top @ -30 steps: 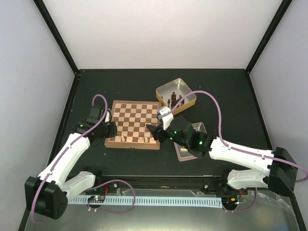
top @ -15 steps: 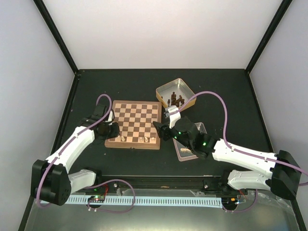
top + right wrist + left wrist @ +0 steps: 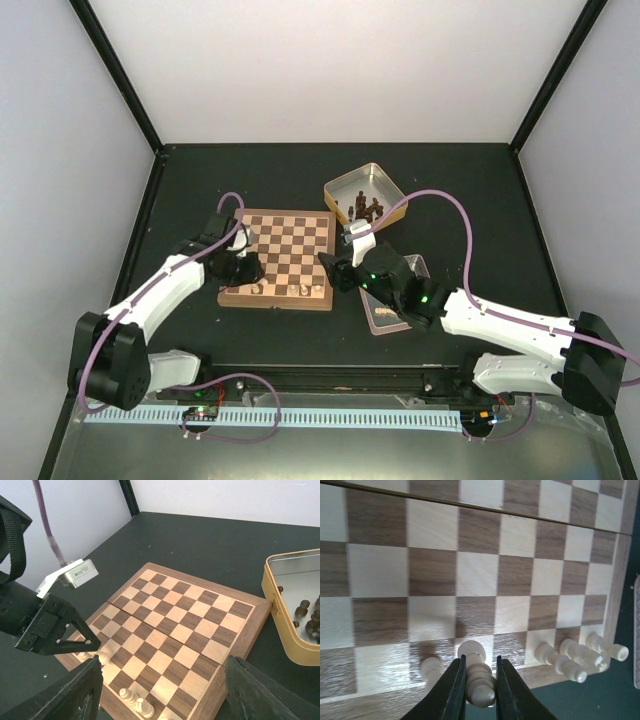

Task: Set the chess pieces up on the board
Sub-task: Place the chess piece on the chessboard.

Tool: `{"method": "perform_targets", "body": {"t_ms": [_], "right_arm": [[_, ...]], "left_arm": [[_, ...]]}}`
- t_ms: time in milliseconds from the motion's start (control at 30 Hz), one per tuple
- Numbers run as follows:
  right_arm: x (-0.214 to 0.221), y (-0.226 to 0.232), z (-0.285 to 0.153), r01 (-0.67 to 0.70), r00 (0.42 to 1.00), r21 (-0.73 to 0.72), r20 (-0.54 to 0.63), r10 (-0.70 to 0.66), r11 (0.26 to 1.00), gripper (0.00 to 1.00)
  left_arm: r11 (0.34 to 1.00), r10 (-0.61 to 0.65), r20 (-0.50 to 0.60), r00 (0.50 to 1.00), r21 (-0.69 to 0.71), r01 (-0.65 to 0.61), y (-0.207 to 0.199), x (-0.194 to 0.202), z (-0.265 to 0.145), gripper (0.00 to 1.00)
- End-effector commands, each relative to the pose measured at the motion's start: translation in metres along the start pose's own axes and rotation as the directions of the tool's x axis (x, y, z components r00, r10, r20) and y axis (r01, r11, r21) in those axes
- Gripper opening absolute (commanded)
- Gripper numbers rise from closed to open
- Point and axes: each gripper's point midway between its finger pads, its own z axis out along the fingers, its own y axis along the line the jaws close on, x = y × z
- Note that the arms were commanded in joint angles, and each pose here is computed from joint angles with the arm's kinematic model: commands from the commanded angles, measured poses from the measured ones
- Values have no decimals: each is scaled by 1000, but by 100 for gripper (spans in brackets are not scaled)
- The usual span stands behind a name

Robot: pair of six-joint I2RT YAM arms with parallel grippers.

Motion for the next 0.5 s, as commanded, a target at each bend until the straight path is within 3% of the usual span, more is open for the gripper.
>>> {"method": "perform_targets", "body": {"t_ms": [0,467], "right_arm": [[-9,-4,1,-22,999,22,33,21,1000,68],[-5,-5,2,-27,1000,28,16,27,999,68]], "left_arm": [[993,92,-18,996,81,-91,-28,-5,-3,1],[977,177,-99,979,-105,-187,-20,7,14,2]]}}
